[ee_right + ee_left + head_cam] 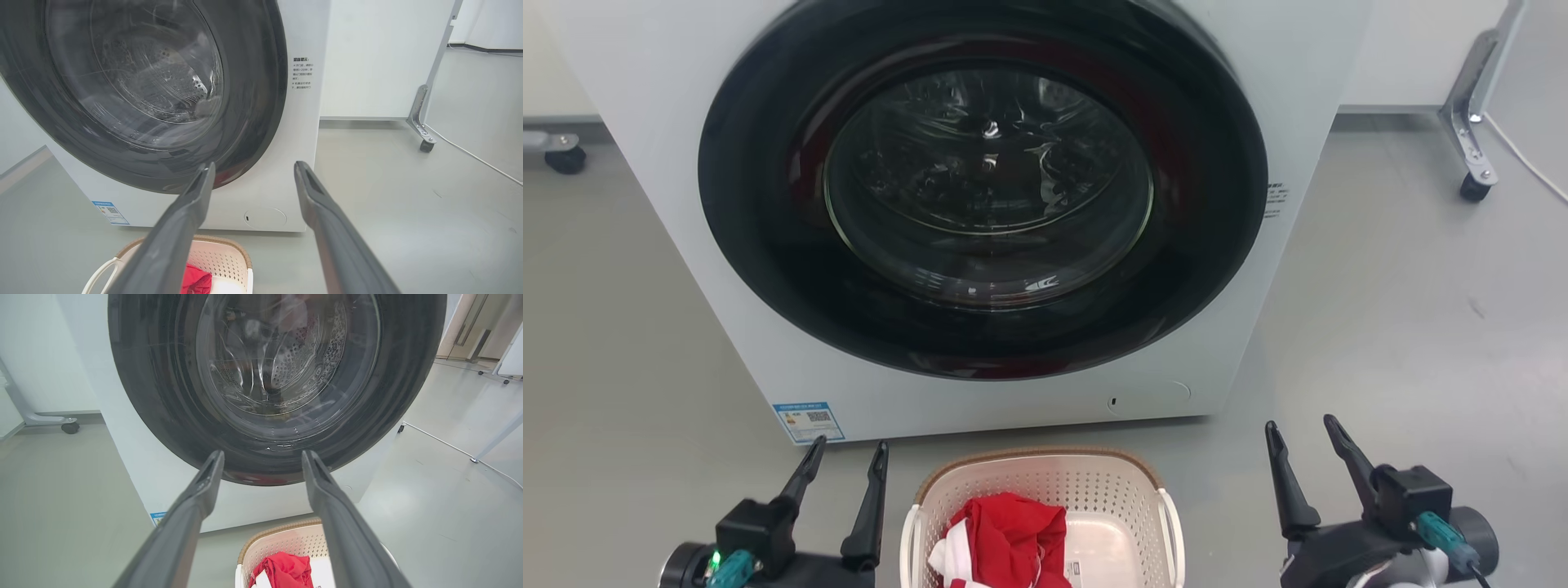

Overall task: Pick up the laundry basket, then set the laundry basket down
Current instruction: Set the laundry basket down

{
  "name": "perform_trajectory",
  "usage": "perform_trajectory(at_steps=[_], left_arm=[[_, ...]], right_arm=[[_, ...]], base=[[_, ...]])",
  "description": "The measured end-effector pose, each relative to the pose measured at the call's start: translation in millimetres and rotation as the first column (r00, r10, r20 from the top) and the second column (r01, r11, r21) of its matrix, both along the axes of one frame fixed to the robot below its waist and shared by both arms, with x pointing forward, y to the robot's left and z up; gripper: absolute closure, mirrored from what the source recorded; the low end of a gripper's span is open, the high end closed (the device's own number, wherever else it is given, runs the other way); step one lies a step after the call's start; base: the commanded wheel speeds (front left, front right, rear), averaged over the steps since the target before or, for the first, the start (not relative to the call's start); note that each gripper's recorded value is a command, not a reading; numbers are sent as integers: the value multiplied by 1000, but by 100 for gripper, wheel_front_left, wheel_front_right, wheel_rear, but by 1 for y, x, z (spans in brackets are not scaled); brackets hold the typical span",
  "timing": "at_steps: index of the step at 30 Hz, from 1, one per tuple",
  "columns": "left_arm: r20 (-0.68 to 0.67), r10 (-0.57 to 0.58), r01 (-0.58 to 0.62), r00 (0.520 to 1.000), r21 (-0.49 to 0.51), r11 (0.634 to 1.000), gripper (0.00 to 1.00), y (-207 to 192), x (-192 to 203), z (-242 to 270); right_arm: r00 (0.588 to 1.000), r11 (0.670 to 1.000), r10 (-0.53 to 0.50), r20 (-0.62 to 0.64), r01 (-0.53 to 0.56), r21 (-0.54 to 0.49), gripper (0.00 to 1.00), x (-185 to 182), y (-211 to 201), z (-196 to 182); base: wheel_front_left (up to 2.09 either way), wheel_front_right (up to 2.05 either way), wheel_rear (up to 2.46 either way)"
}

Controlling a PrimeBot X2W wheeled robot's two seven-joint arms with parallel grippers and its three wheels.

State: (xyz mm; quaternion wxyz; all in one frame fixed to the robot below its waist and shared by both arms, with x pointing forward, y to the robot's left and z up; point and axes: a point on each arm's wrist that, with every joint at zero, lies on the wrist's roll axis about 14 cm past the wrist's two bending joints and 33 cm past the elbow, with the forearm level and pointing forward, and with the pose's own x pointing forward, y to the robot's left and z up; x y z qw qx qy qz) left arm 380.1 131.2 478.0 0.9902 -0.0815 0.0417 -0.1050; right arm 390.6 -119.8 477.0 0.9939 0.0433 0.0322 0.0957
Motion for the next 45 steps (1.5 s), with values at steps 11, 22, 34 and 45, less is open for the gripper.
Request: perform_trajectory(at_steps=[11, 22, 34, 45], left_arm=[[59, 11, -10, 998, -21, 1000, 0, 3, -27, 17], [73, 44, -42, 996, -18, 999, 0, 12, -38, 20], [66, 83, -81, 994, -23, 996, 0, 20, -43, 18], [64, 103, -102, 993, -20, 995, 0, 22, -44, 20]], right_arm=[[997, 999, -47, 61, 46, 9, 0, -28, -16, 15], [990, 993, -119, 70, 118, 13, 0, -43, -35, 16], [984, 989, -148, 99, 147, 10, 0, -46, -38, 23], [982, 989, -150, 115, 149, 16, 0, -47, -35, 28]], base=[[0, 0, 0], [0, 0, 0], [0, 0, 0], [0, 0, 0]])
